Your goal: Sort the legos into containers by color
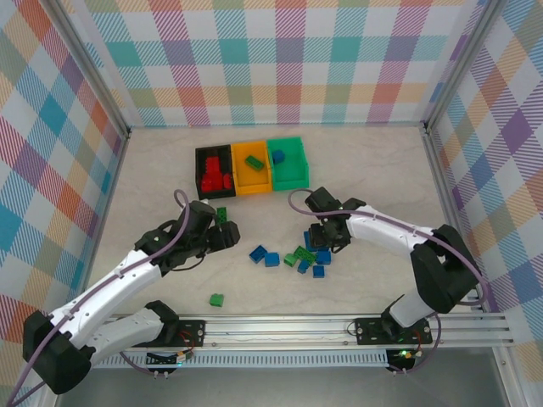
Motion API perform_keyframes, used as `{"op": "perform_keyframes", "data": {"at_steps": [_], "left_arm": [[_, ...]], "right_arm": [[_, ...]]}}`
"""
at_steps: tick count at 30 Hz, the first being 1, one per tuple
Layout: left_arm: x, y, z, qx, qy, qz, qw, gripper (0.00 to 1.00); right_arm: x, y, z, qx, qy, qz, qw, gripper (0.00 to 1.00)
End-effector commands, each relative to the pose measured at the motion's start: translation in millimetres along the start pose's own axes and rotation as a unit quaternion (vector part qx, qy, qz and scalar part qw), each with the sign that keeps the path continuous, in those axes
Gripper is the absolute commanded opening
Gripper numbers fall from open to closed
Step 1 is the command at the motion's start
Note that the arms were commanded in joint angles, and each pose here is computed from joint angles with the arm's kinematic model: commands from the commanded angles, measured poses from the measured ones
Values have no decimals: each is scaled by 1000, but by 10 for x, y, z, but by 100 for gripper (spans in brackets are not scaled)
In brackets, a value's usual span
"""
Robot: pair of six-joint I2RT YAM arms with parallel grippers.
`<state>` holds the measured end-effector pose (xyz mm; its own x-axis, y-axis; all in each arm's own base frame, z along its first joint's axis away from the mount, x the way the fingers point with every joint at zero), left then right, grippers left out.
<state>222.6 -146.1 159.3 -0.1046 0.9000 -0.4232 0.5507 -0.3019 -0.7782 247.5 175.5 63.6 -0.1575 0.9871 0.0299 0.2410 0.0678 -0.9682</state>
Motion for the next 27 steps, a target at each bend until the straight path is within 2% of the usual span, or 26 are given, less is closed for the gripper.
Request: {"op": "perform_keyframes", "data": {"at_steps": [1,3,9,12,20,27], "left_arm": [[125,13,86,11,1,-19,1000,80],[127,11,90,12,1,-19,1000,80],[69,41,66,12,2,-11,1000,80],[53,42,59,15,2,-11,1000,80],[103,0,81,13,-1,-15,1000,80],[158,-67,90,6,-7,-20,1000,80]], "right_arm": [[-23,-17,-70,-10,11,16,1000,53],[-25,-4,-53,-8,12,16,1000,51],[-19,20,-39,-5,9,14,1000,35],[-9,-48,-95,-19,4,10,1000,31],[153,-399,-394,-66,3,-34,997,32],[316,-767,-972,-128,6,-88,988,33]]}}
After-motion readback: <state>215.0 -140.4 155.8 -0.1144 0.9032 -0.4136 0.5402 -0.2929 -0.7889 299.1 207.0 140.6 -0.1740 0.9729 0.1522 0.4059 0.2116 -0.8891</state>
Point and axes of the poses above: each hand's point on the last joint's axis, 136 mm out from that joint toward the fingers, its own y axis out along the fingers, its own x axis along the line the jaws close on, z = x × y, the point moved 1 cm from there along -y, back along the fingers, and after that the axes turned 2 degrees about -y, right-handed, at the moved point
